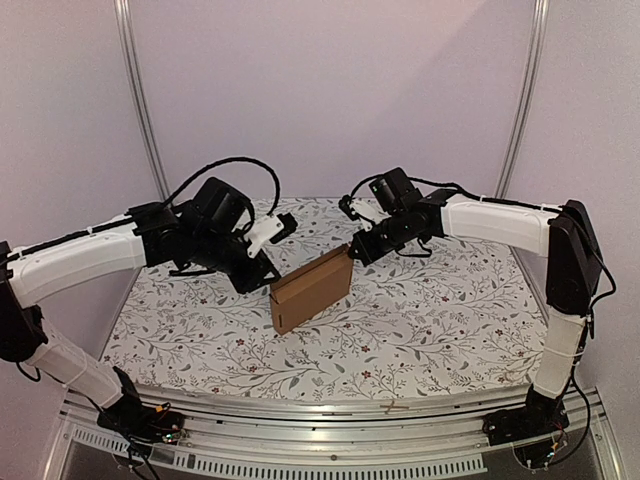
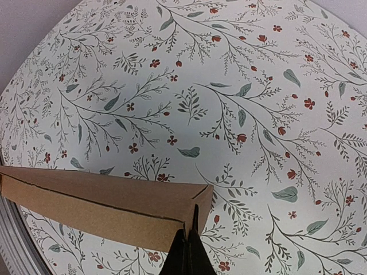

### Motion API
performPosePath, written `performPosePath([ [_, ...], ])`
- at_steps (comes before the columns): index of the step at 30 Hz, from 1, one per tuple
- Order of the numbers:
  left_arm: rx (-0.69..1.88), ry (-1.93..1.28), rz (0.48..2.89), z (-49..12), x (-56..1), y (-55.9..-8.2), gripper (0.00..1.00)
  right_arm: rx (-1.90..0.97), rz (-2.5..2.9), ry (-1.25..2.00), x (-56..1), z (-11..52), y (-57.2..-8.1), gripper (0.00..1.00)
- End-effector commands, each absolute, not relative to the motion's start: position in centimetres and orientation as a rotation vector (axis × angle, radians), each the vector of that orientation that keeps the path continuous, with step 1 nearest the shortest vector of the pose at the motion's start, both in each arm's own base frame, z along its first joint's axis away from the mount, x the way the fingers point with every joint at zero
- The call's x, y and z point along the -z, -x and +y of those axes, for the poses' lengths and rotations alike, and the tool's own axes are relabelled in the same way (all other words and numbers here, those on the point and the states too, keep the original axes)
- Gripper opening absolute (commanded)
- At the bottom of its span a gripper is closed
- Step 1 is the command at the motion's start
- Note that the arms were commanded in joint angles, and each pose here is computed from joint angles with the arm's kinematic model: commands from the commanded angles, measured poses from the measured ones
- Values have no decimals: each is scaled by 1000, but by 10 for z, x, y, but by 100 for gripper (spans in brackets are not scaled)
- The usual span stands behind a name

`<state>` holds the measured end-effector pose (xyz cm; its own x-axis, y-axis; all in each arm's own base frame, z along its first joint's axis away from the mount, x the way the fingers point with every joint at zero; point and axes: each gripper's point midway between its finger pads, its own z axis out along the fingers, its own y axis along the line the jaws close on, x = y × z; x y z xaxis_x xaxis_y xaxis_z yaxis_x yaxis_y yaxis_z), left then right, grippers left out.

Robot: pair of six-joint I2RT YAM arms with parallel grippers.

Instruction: Fold the paper box

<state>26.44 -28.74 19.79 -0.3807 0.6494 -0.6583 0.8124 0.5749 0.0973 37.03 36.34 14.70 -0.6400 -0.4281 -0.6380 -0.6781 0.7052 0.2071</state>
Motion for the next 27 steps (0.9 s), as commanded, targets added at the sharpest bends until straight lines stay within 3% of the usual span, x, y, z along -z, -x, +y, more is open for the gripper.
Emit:
performPosePath([
  [1, 293, -1231, 2217, -274, -174, -254, 35, -570, 2417, 861, -129, 360, -364, 0],
  [27, 317, -1294, 2182, -288, -160, -259, 33, -576, 2420, 864, -128, 360, -364, 0],
])
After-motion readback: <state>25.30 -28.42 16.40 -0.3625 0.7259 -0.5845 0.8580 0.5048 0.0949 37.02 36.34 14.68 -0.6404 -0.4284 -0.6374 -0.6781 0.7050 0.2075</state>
